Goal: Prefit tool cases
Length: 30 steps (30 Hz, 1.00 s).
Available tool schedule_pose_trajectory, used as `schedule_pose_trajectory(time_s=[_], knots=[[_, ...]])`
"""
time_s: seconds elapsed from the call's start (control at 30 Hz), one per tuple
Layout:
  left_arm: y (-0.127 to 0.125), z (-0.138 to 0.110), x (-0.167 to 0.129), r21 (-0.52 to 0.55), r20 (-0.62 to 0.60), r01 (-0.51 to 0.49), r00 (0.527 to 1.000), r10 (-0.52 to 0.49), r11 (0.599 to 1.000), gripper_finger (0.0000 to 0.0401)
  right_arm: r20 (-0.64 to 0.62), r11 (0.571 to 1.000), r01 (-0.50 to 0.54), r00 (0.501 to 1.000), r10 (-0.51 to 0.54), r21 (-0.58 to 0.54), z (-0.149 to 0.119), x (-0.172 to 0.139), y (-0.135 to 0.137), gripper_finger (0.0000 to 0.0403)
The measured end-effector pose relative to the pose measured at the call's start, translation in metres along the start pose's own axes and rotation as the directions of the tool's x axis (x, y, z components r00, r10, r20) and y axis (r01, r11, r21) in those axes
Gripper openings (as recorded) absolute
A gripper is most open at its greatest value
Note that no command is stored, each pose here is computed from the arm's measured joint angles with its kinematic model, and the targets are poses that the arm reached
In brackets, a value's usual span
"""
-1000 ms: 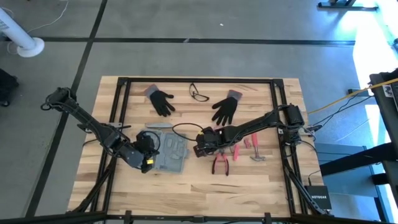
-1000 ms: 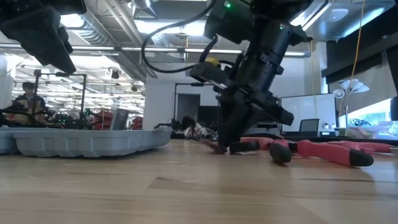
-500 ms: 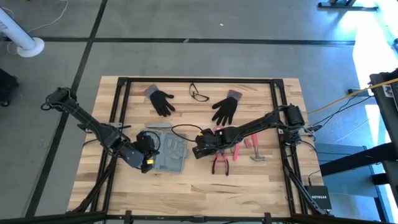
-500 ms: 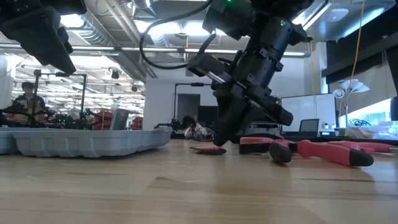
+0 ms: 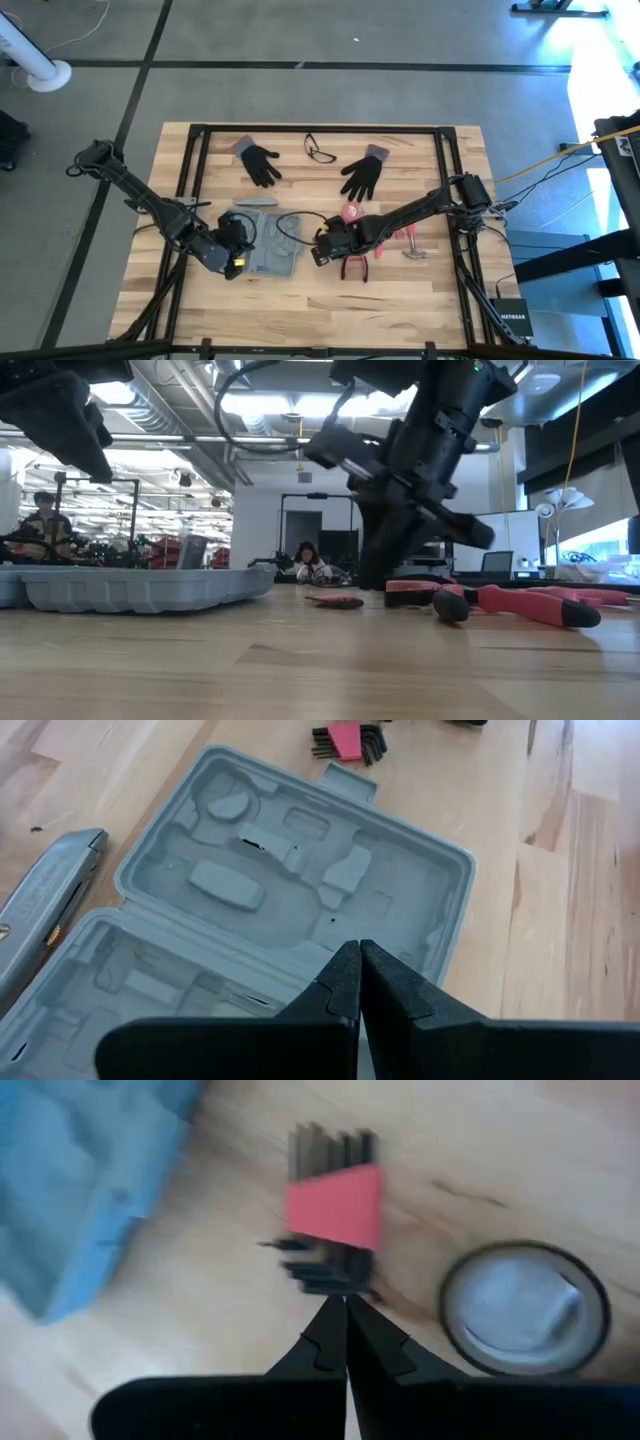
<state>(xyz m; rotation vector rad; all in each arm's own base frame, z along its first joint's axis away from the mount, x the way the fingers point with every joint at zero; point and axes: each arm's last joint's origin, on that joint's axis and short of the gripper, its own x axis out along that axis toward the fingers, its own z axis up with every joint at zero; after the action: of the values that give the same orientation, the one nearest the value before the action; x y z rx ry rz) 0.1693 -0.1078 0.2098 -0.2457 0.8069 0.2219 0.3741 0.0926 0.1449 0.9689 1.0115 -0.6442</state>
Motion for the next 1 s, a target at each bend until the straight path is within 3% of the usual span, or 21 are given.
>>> schedule_pose_trajectory(time_s=[0.5,0.73,1.0], knots=[[-0.003,-0.002,-0.002,-0.034,-0.001,0.014,1.000,-0.014,0.999,0.0000,0.053,0.997,0.073,0.996,-0.074,0.015,0.000,0.009,-0.006,0.0000],[-0.002,-0.002,-0.002,-0.036,-0.001,0.013,1.000,-0.013,0.999,0.0000,0.022,1.000,0.017,1.000,-0.018,0.024,-0.004,0.022,-0.001,0.0000],[-0.002,-0.002,-0.002,-0.040,-0.001,0.013,1.000,-0.013,0.999,0.0000,0.062,0.990,-0.083,0.995,0.076,0.115,0.004,0.030,0.009,0.0000]])
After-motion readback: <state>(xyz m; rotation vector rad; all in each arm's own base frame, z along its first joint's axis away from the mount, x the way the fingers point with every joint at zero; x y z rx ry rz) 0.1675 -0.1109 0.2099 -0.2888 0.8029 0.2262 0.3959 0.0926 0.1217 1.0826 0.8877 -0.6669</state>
